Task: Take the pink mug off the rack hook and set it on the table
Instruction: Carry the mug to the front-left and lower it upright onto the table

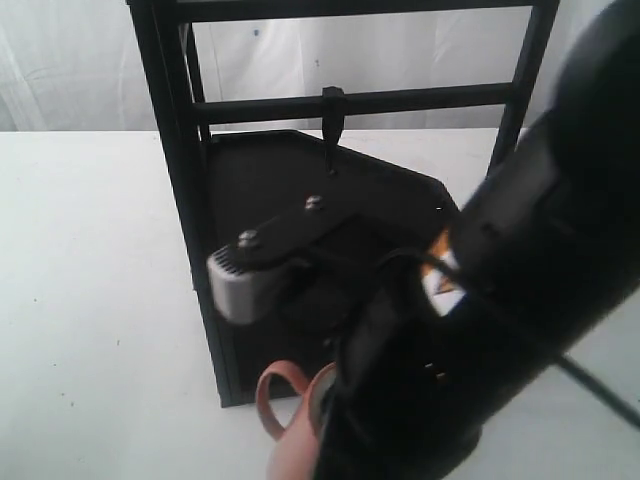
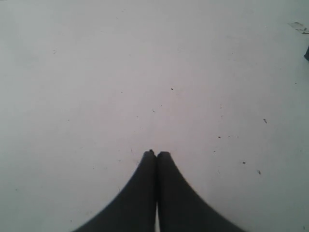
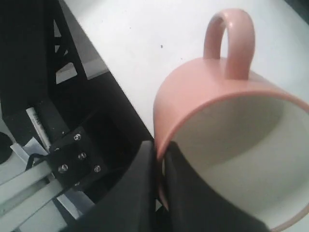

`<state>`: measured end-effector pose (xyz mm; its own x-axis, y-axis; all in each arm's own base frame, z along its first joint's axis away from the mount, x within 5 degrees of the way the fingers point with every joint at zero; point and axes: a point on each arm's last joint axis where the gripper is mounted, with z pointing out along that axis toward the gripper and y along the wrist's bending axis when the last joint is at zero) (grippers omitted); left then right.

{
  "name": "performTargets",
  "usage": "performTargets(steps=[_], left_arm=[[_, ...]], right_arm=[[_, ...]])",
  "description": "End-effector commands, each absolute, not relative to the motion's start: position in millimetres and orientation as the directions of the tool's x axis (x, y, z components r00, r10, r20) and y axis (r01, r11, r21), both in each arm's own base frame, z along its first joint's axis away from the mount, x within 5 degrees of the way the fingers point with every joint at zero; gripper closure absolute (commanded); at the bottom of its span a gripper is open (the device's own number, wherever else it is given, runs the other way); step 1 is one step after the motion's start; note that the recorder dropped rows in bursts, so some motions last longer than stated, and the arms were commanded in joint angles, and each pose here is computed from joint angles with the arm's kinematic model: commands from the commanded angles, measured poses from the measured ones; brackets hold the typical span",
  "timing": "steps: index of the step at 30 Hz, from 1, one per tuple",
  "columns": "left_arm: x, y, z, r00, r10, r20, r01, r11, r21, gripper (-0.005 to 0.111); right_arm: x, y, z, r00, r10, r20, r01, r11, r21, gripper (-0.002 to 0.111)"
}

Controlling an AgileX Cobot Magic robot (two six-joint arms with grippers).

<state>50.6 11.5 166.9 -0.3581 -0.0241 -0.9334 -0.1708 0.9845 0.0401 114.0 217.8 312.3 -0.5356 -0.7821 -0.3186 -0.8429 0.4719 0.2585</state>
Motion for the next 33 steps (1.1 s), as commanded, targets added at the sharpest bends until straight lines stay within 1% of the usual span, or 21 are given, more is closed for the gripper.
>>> performTargets(steps=[1, 4, 8, 10, 11, 13, 15, 21, 24, 28, 33], left_arm=[[50.5, 11.1, 166.3, -0.357, -0.021, -0.934, -0.164, 0.986, 0.041, 0.107], [50.5, 11.1, 166.3, -0.357, -0.021, -0.934, -0.164, 0.986, 0.041, 0.107], [50.5, 11.1, 166.3, -0.357, -0.021, -0.934, -0.164, 0.986, 0.041, 0.107], [50.5, 11.1, 166.3, -0.357, -0.021, -0.934, -0.164, 0.986, 0.041, 0.107], [50.5, 11.1, 166.3, -0.357, -0.021, -0.934, -0.164, 0.986, 0.041, 0.107], [50.5, 11.1, 166.3, -0.357, -0.021, -0.934, -0.164, 0.986, 0.041, 0.107], [50.5, 11.1, 166.3, -0.357, -0.021, -0.934, -0.164, 0.986, 0.041, 0.107], [50.5, 11.1, 166.3, -0.357, -0.021, -0.934, -0.164, 0.986, 0.041, 0.107], [50.5, 11.1, 166.3, -0.357, -0.021, -0.934, -0.164, 0.986, 0.041, 0.107], [50.5, 11.1, 166.3, -0.357, -0.021, -0.934, -0.164, 0.986, 0.041, 0.107], [50.5, 11.1, 166.3, -0.357, -0.021, -0.934, -0.164, 0.986, 0.041, 0.107]], right_arm=[[118.0, 257.3, 295.3, -0.472, -0.820, -0.323, -0.881, 0.423, 0.213, 0.108], [121.7, 280.5, 285.9, -0.450, -0.832, -0.325, -0.892, 0.404, 0.203, 0.108], [124.2, 313.3, 280.7, -0.432, -0.801, -0.414, -0.902, 0.380, 0.206, 0.108], [127.2, 323.4, 273.6, -0.430, -0.806, -0.407, -0.903, 0.379, 0.204, 0.108], [128.5, 326.7, 267.7, -0.432, -0.817, -0.383, -0.902, 0.380, 0.205, 0.108], [130.5, 331.4, 258.8, -0.434, -0.830, -0.351, -0.900, 0.384, 0.205, 0.108], [134.1, 335.7, 251.8, -0.428, -0.830, -0.358, -0.904, 0.385, 0.188, 0.108], [144.3, 348.1, 249.2, -0.456, -0.756, -0.471, -0.887, 0.429, 0.171, 0.108], [151.9, 350.7, 246.5, -0.463, -0.728, -0.506, -0.874, 0.469, 0.125, 0.108], [161.3, 348.7, 239.9, -0.564, -0.671, -0.481, -0.807, 0.571, 0.151, 0.108], [161.5, 350.4, 239.1, -0.579, -0.655, -0.485, -0.798, 0.577, 0.174, 0.108]])
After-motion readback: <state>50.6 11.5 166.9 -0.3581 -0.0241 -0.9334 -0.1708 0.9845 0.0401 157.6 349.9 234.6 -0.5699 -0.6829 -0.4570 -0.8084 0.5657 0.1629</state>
